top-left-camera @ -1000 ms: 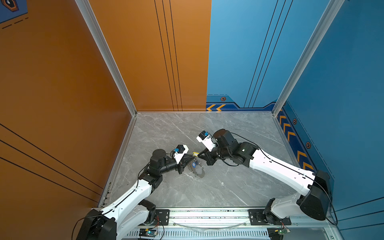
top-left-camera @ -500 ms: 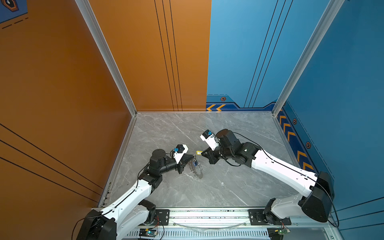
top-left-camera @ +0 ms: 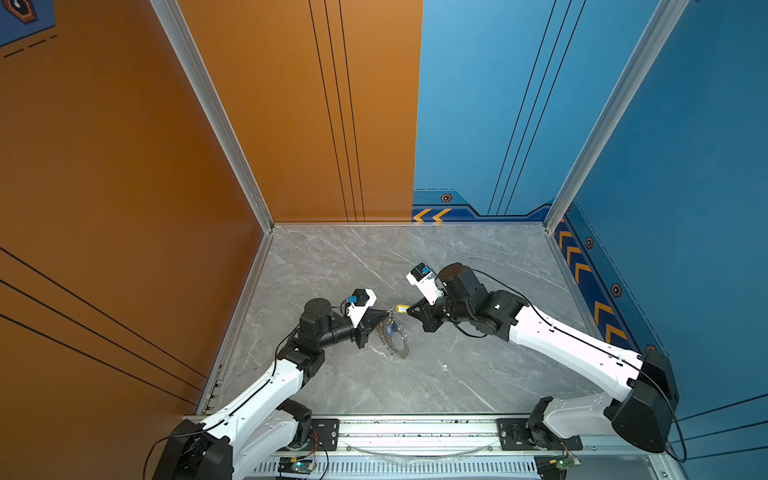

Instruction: Remove the keys from the keyring

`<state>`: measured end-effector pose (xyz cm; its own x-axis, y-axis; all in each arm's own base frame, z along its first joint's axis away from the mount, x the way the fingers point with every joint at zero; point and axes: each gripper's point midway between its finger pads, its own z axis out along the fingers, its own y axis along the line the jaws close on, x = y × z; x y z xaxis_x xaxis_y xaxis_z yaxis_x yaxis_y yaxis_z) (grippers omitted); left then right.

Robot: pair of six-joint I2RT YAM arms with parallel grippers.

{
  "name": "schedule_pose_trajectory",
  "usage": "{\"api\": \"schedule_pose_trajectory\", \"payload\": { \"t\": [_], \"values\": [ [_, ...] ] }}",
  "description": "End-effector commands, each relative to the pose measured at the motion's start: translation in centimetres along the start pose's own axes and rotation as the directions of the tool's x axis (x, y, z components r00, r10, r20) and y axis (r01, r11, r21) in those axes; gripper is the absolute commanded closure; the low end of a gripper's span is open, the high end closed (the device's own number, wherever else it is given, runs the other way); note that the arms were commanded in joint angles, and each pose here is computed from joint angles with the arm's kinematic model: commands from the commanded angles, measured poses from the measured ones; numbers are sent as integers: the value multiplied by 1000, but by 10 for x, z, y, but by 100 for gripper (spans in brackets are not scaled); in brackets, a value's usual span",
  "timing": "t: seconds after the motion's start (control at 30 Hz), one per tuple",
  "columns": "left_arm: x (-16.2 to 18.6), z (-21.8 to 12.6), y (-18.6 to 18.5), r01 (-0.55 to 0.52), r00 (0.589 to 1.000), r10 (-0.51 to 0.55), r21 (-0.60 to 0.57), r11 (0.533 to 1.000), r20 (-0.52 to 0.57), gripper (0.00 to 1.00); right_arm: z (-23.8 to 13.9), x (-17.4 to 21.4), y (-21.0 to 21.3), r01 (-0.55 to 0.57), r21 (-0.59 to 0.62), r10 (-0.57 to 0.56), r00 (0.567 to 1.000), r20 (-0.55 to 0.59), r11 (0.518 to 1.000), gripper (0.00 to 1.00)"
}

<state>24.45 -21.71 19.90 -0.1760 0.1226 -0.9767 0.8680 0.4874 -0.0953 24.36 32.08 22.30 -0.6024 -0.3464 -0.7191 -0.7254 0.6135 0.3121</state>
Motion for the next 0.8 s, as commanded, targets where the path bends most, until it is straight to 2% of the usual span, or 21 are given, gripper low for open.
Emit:
{"api": "schedule_pose_trajectory", "payload": {
  "t": [0.0,0.17,0.53,0.77],
  "values": [
    [-4,-1,1,24,1000,-24,5,1000,1,90,-18,-19,-16,-32,76,26,996,83,997,100],
    [-5,2,0,31,1000,-31,16,999,-4,85,-22,-33,4,-21,9,20,994,111,1000,100],
    [-6,8,-1,28,1000,-27,36,999,-14,81,-17,-36,11,-5,-2,5,995,100,1000,100],
    [-10,12,-4,21,1000,-20,57,998,-14,91,-15,-36,15,3,-11,-2,996,90,1000,100]
  ]
}}
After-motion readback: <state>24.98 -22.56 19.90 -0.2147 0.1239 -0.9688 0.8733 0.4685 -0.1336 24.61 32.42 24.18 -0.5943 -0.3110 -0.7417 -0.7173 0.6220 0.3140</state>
